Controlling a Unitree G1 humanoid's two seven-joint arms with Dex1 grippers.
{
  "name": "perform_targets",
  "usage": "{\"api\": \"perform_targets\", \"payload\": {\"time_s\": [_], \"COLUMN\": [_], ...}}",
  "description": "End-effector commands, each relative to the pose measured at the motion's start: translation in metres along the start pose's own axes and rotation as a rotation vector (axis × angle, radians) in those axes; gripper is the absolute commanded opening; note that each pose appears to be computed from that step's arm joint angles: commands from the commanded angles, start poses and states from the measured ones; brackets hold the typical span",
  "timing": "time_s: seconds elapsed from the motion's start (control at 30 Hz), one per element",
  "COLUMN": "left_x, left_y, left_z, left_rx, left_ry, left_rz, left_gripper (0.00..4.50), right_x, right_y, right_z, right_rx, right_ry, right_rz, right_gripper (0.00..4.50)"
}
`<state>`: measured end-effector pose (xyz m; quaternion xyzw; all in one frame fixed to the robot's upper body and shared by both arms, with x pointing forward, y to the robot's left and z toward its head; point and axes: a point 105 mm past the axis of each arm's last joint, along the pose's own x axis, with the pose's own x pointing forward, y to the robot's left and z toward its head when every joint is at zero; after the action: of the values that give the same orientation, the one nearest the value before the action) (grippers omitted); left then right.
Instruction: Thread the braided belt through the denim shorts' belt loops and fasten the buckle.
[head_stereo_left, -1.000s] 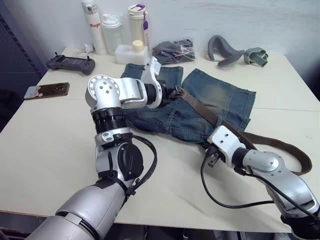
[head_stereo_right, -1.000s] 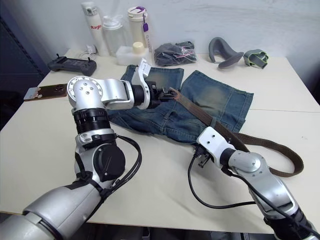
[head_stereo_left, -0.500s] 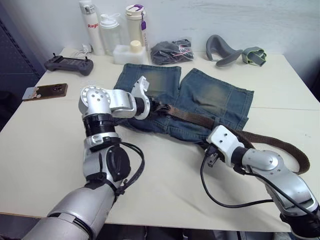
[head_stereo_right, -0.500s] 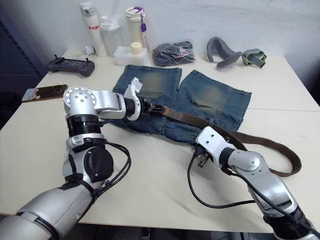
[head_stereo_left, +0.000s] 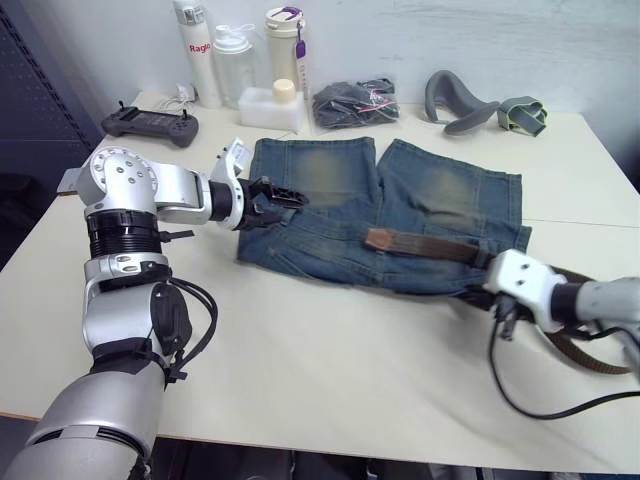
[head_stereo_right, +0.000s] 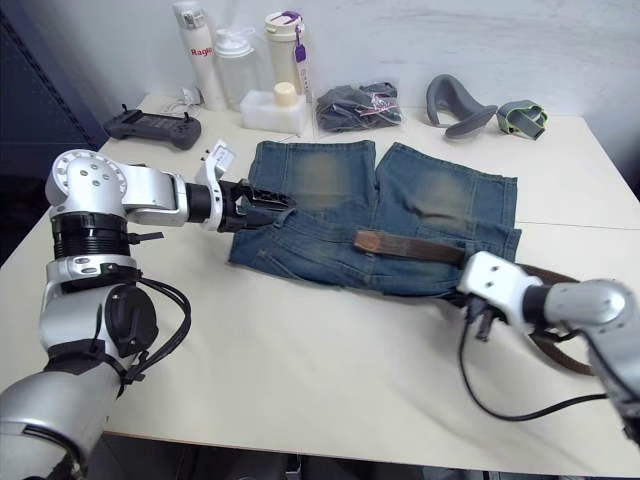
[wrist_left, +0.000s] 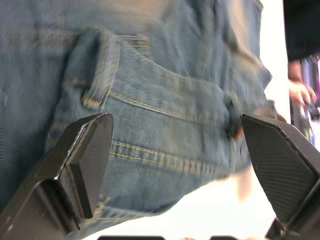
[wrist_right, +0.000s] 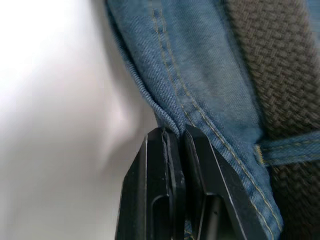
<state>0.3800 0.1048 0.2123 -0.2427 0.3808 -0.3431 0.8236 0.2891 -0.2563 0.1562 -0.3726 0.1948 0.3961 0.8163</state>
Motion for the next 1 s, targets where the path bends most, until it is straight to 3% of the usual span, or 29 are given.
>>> {"api": "perform_targets", "payload": {"time_s": [0.03, 0.1, 0.17, 0.27, 0.33, 0.47, 0.53, 0.6, 0.67, 0.8, 1.0], "left_x": [0.004, 0.007, 0.009, 0.008, 0.006, -0.001, -0.003, -0.005, -0.011, -0.020, -0.012], "left_y": [-0.020, -0.025, -0.027, -0.031, -0.037, -0.056, -0.062, -0.066, -0.073, -0.082, -0.061], "left_z": [-0.004, -0.008, -0.012, -0.017, -0.017, -0.009, -0.011, -0.013, -0.013, -0.017, -0.021], "left_rx": [0.084, 0.108, 0.130, 0.190, 0.248, 0.634, 0.748, 0.799, 0.818, 0.956, 1.111], "left_ry": [0.015, 0.032, 0.043, 0.048, 0.020, -0.202, -0.261, -0.290, -0.313, -0.342, -0.308], "left_rz": [-0.079, -0.106, -0.115, -0.122, -0.142, -0.171, -0.209, -0.263, -0.340, -0.412, -0.316], "left_gripper": [4.50, 4.50, 4.50, 4.50, 4.50, 4.50, 4.50, 4.50, 4.50, 4.50, 4.50], "right_x": [-0.027, -0.036, -0.043, -0.054, -0.060, -0.063, -0.060, -0.055, -0.040, -0.006, 0.023], "right_y": [-0.029, -0.043, -0.051, -0.070, -0.078, -0.092, -0.080, -0.055, -0.031, 0.000, 0.015], "right_z": [-0.024, -0.037, -0.048, -0.045, -0.035, 0.039, 0.070, 0.087, 0.094, 0.097, 0.076], "right_rx": [0.034, 0.068, 0.077, 0.093, 0.124, 0.322, 0.418, 0.535, 0.721, 1.025, 1.434], "right_ry": [0.054, 0.071, 0.102, 0.084, 0.040, -0.345, -0.517, -0.613, -0.668, -0.764, -0.804], "right_rz": [-0.001, -0.011, -0.012, -0.080, -0.101, -0.195, -0.209, -0.122, -0.013, 0.034, -0.014], "right_gripper": [1.14, 2.17, 2.91, 4.35, 4.44, 4.44, 4.44, 4.44, 4.44, 4.44, 4.44]}}
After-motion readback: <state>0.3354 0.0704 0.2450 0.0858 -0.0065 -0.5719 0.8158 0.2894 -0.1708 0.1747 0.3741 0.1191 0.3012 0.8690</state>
